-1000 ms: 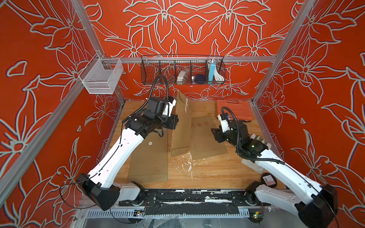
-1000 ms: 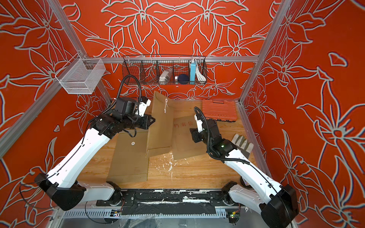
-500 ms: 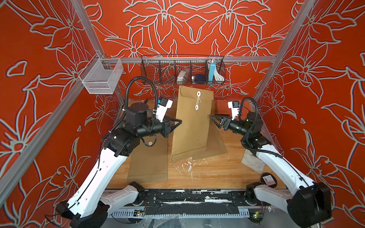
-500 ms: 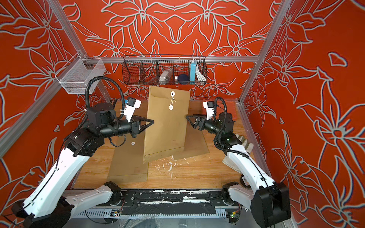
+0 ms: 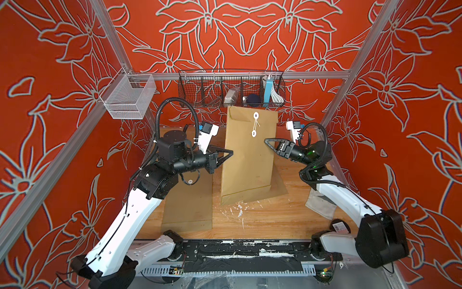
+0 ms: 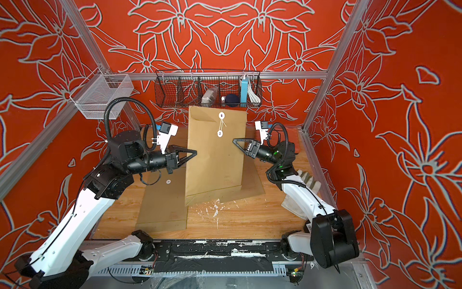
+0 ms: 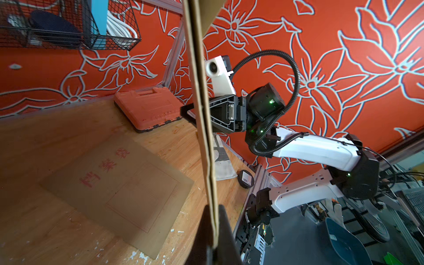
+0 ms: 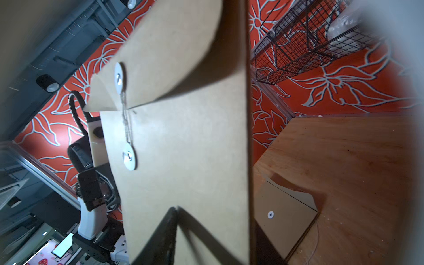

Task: Open the file bag
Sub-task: Pick up the file bag from the center of the board.

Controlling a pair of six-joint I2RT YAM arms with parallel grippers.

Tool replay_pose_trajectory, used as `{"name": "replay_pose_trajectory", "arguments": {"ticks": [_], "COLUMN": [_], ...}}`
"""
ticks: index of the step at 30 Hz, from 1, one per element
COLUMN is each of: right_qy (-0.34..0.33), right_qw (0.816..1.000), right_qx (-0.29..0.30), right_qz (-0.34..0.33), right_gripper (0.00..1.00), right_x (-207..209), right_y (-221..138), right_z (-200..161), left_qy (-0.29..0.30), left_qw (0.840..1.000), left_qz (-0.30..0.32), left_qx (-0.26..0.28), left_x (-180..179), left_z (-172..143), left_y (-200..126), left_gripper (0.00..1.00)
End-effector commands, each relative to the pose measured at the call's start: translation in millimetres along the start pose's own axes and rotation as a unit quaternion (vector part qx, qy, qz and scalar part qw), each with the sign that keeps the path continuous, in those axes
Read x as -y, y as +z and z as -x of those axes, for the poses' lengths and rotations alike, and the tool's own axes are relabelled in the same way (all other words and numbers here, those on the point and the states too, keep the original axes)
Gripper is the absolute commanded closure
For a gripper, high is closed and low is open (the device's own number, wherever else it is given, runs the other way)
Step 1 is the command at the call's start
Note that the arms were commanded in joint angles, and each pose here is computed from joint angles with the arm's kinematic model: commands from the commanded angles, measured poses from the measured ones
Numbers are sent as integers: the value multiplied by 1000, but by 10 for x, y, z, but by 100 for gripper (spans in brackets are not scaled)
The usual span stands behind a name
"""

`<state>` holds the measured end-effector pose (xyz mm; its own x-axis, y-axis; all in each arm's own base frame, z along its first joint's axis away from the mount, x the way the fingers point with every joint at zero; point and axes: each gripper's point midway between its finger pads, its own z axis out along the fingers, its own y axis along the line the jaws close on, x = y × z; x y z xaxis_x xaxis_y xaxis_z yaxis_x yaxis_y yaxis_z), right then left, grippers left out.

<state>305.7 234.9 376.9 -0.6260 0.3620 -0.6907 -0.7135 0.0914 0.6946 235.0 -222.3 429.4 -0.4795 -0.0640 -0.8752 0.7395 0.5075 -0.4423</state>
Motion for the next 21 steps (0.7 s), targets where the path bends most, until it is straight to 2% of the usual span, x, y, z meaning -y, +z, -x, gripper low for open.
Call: {"name": "replay_pose_trajectory", "arguments": {"ticks": [1, 5, 9, 10, 12, 14, 16, 19, 21], "right_qy": [-33, -40, -50, -55, -61, -72, -80, -87, -90], "right_qw": [998, 999, 999, 998, 998, 997, 997, 996, 995], "right_qx": [7, 10, 1, 0, 1, 4, 8, 26, 40], "right_qz": [44, 32, 21, 23, 23, 22, 21, 29, 32], "right_gripper": [65, 76, 98, 100, 100, 100, 100, 100, 100], "right_x": [-326, -281, -265, -294, -349, -446, -552, -759, -893], "right_y": [-10, -55, -79, -86, -105, -128, -152, -214, -266], "right_z": [156, 183, 174, 177, 192, 223, 250, 299, 323], "left_qy": [9, 1, -4, -4, -8, -13, -18, -22, -24], "left_qw": [999, 997, 996, 996, 996, 997, 997, 997, 996], "left_qz": [33, 73, 87, 88, 87, 77, 59, 38, 40], "left_qx": [24, 19, 18, 19, 22, 29, 40, 61, 72], "left_x": [-73, -242, -310, -321, -338, -333, -306, -284, -318], "left_z": [148, 166, 207, 222, 255, 294, 344, 426, 466], "left_y": [-42, -42, -40, -40, -45, -52, -66, -119, -163], "left_gripper": [100, 100, 100, 100, 85, 62, 48, 34, 28]}}
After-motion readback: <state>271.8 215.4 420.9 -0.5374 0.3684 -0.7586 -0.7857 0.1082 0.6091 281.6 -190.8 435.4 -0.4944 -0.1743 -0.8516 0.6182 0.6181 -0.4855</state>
